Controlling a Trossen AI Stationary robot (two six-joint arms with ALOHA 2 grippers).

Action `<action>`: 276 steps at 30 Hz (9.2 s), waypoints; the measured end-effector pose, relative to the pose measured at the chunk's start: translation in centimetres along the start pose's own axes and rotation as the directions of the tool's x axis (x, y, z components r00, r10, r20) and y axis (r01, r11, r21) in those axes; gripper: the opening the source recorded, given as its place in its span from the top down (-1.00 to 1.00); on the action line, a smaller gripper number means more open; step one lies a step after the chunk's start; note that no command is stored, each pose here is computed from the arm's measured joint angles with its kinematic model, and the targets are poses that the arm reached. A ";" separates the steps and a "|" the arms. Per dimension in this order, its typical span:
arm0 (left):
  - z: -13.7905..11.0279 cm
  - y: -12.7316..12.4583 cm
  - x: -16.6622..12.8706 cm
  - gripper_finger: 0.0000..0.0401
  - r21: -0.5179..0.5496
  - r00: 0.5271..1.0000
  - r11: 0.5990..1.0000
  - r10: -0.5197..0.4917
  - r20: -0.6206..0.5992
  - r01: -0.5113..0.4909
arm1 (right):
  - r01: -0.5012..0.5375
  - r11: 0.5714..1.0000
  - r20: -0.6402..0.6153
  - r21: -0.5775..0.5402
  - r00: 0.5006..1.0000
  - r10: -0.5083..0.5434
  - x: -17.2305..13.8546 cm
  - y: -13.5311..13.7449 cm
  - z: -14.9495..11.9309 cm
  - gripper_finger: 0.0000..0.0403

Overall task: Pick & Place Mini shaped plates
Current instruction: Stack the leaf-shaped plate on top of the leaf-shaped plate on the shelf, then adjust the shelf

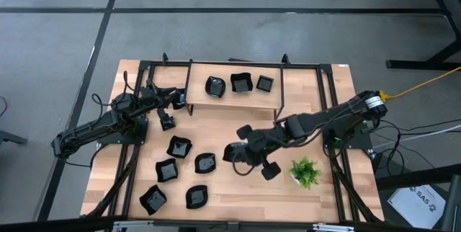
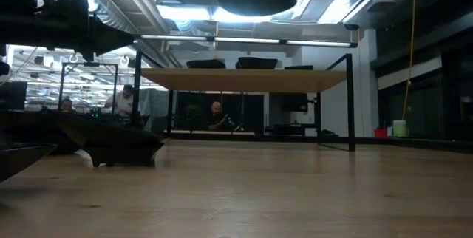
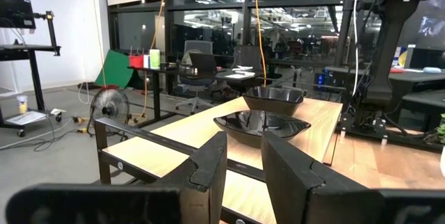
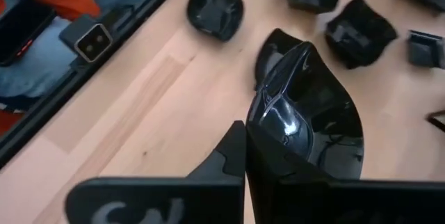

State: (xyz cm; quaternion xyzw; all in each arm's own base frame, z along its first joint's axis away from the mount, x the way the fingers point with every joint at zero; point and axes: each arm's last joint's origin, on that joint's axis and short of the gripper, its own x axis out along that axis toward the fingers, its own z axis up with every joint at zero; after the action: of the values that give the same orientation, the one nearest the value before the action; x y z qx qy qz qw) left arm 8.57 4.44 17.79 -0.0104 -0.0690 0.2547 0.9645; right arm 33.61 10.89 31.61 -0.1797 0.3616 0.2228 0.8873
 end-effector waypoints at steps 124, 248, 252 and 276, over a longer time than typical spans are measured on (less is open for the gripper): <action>0.0 0.0 0.0 0.57 0.000 1.000 1.000 0.000 0.000 0.000 | 0.292 0.316 0.020 0.903 0.703 -0.710 -0.7 -19.7 -3.6 0.97; 0.0 0.0 0.0 0.57 0.000 1.000 1.000 0.000 0.000 0.000 | 0.254 0.807 0.451 0.533 0.722 -0.525 -9.9 0.1 -19.5 0.35; 0.0 0.0 0.0 0.57 0.000 1.000 1.000 0.000 0.000 0.000 | 0.251 0.807 0.485 0.534 0.691 -0.536 -10.0 1.1 -21.0 0.35; 0.0 0.0 0.0 0.57 0.000 1.000 1.000 0.000 0.000 0.000 | 0.278 0.843 0.669 0.460 0.516 -0.535 -8.9 4.2 -26.2 0.35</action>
State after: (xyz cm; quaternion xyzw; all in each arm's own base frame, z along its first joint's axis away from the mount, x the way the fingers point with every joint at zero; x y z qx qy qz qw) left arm 8.57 4.45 17.78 -0.0103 -0.0690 0.2548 0.9645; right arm 10.95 -0.53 19.68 -0.0116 -0.0817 0.0046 0.9966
